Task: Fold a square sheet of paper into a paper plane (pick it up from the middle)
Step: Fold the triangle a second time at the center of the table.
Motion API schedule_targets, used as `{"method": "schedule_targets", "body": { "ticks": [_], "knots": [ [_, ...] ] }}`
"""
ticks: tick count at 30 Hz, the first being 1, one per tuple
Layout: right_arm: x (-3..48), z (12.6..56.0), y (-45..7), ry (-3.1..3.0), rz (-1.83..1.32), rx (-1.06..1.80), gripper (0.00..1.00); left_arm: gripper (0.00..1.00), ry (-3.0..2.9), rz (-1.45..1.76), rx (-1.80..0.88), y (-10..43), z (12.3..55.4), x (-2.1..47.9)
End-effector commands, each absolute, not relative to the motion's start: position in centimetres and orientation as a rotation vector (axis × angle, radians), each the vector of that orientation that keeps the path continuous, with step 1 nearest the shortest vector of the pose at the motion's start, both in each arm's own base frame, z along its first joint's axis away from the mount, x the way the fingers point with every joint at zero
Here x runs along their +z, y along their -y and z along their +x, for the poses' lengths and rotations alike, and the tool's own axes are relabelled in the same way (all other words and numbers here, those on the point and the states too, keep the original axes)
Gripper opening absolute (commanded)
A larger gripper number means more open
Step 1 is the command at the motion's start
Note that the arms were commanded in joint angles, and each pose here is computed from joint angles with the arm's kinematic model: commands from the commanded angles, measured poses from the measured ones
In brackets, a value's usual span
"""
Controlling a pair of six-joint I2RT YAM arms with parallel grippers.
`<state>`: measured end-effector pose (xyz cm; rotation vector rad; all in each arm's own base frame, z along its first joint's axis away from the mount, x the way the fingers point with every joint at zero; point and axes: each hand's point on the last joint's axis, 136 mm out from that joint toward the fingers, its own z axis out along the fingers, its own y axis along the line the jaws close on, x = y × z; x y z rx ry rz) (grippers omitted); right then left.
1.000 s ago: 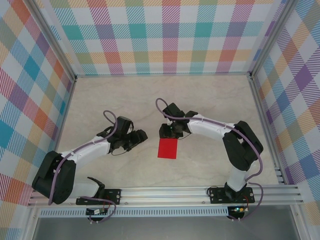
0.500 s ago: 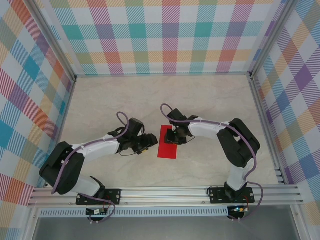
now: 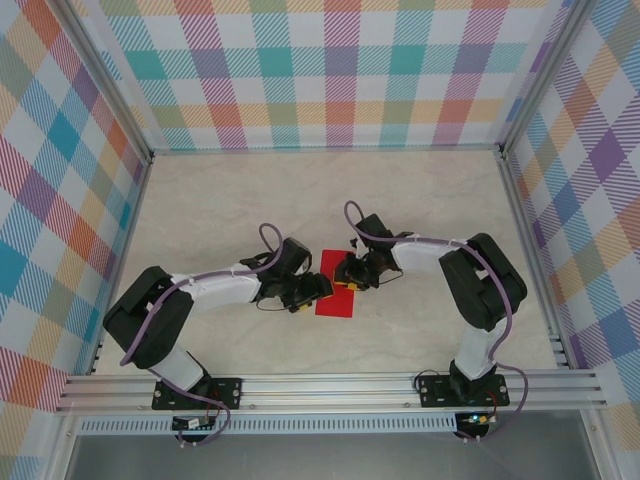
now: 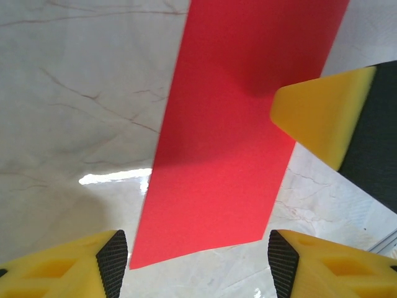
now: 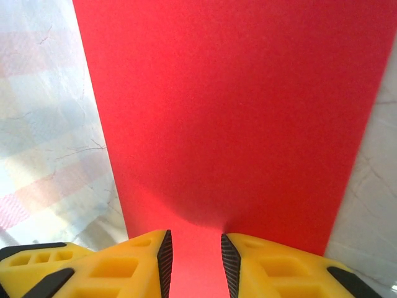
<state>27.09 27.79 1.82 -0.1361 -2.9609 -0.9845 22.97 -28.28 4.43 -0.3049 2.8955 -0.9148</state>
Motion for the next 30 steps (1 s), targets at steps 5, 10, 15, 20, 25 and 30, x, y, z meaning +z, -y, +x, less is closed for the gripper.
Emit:
{"method": "schedule_targets", "body": {
  "ticks": [5,10,15,20,25,30],
  "knots": [
    [-2.1,26.1,-26.0,2.901,-0.244,-0.928,0.31,0.66,-2.967,-0.341,-0.724,27.4,21.5,3.7],
    [-1.1,26.6,-26.1,2.922,-0.233,-0.962,0.31,0.67,-2.982,-0.343,-0.696,27.7,21.1,3.3],
    [-1.5,26.5,-25.7,2.895,-0.272,-0.964,0.31,0.67,-2.986,-0.329,-0.755,28.8,20.9,3.3],
    [-1.9,26.4,-25.5,2.889,-0.289,-0.956,0.31,0.67,-2.972,-0.312,-0.816,29.6,21.0,3.6],
    [-2.3,26.4,-25.4,2.883,-0.296,-0.946,0.3,0.67,-2.96,-0.305,-0.854,30.0,21.0,3.9],
    [-2.7,26.2,-25.3,2.872,-0.31,-0.933,0.29,0.66,-2.953,-0.303,-0.851,29.9,21.1,4.0]
  ]
}}
